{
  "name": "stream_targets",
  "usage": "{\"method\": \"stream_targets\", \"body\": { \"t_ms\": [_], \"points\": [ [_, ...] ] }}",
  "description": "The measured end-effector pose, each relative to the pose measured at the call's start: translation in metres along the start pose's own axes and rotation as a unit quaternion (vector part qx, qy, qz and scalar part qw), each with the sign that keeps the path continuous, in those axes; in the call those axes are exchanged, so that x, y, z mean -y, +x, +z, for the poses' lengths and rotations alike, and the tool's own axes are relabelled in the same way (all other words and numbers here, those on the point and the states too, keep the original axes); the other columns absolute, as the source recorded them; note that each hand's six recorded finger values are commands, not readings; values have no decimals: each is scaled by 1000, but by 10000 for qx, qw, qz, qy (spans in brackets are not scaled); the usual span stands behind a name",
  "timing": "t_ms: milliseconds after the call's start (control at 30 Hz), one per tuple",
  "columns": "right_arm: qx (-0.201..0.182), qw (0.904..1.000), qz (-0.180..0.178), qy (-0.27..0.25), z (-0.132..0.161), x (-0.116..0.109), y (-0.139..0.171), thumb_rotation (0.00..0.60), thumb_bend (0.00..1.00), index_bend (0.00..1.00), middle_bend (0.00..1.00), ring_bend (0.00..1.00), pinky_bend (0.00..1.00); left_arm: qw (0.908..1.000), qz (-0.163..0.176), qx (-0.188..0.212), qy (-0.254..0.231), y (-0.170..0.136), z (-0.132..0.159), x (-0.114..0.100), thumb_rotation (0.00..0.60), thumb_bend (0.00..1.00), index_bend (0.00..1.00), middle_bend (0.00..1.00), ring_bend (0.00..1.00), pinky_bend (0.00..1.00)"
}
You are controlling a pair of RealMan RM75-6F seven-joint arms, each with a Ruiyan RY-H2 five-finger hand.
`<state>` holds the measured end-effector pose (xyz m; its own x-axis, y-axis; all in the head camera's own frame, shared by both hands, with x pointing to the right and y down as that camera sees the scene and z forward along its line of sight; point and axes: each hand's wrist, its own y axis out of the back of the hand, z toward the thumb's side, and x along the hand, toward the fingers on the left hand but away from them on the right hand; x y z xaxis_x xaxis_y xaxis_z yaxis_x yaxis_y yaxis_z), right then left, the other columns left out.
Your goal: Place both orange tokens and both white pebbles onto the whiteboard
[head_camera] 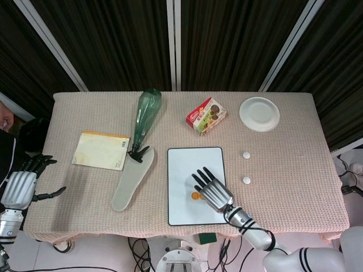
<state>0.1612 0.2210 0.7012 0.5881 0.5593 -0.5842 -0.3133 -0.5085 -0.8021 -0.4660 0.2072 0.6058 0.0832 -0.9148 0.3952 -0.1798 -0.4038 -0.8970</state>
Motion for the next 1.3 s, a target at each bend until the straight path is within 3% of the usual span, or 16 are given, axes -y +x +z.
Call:
{"method": "stream_targets", "body": {
  "t_ms": [233, 433, 767, 967, 1300],
  "points": [
    [77, 9993, -362, -35, -12, -20, 16, 600, 240, 315, 48, 0, 0, 10000, 3, 30, 23, 1, 2, -2, 351, 88, 267, 208, 132, 187],
    [599, 9966, -558, 15, -56, -32, 46, 600, 239, 313, 44, 0, 0, 10000, 32, 51, 7, 0, 3, -3, 347, 88, 267, 208, 132, 187],
    [1508, 9885, -9, 49, -126, 11, 87, 600, 235, 318, 30, 0, 0, 9999, 68, 92, -42, 1, 5, -2, 347, 87, 267, 208, 132, 187],
    [1707, 9852, 125, 4, -138, 30, 90, 600, 236, 331, 30, 0, 0, 9999, 94, 67, -21, 0, 3, -5, 351, 88, 267, 208, 132, 187],
    [1758, 9843, 111, -87, -139, 39, 79, 600, 270, 377, 37, 0, 0, 10000, 32, 41, -27, 1, 2, -1, 349, 88, 267, 208, 132, 187]
  ]
}}
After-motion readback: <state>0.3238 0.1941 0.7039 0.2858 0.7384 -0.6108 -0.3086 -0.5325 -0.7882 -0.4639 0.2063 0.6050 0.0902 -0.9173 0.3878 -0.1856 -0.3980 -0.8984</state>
